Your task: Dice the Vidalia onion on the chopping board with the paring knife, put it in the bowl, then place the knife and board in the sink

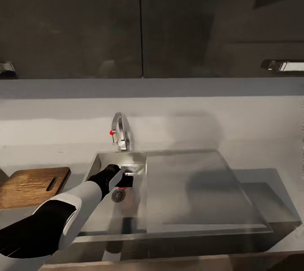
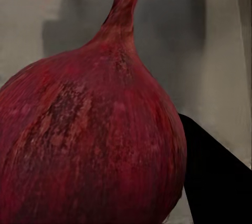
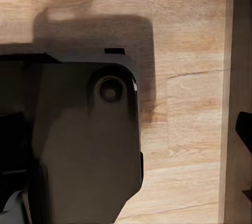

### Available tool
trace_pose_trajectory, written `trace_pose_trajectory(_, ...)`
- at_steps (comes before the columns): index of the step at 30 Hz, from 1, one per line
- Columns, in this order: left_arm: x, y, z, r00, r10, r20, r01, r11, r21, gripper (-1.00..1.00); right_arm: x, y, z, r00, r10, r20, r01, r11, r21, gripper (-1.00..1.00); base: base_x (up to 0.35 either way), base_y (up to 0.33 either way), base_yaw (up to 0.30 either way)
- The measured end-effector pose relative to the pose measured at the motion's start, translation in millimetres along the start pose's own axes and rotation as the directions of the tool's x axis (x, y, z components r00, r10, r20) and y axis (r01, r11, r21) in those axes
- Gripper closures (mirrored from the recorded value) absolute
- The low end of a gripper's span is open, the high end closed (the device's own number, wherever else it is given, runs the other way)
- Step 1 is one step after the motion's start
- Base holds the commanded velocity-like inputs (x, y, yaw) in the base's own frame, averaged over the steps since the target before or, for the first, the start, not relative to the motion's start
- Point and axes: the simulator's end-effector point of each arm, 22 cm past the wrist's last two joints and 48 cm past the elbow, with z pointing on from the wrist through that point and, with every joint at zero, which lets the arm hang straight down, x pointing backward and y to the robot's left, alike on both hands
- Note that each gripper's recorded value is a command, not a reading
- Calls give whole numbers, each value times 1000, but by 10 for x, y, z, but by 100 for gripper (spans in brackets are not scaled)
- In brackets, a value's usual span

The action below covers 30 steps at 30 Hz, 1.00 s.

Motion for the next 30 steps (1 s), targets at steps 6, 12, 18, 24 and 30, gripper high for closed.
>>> trace_pose_trajectory(6,-73,-6,-60,1000,0,18,0,1000,0,100,-83,-3,0,1000,4,30,-4,1000,1,-100,-329,0,0)
trace_pose_trajectory(12,-469,-96,-298,996,15,89,-16,1000,15,100,-255,-4,-10,995,11,100,-11,1000,1,-100,-308,0,0)
trace_pose_trajectory(18,-975,-142,-730,985,37,169,-42,999,27,100,-419,-15,-32,986,17,168,-18,1000,4,-100,-58,0,0)
trace_pose_trajectory(24,-1198,-36,-955,975,40,218,-44,999,15,100,-462,-17,-38,983,19,180,-20,1000,4,-100,-4,0,0)
trace_pose_trajectory(30,-1291,-72,-1244,978,63,199,-67,998,18,100,-499,-17,-42,982,20,189,-21,1000,4,-100,0,0,0)
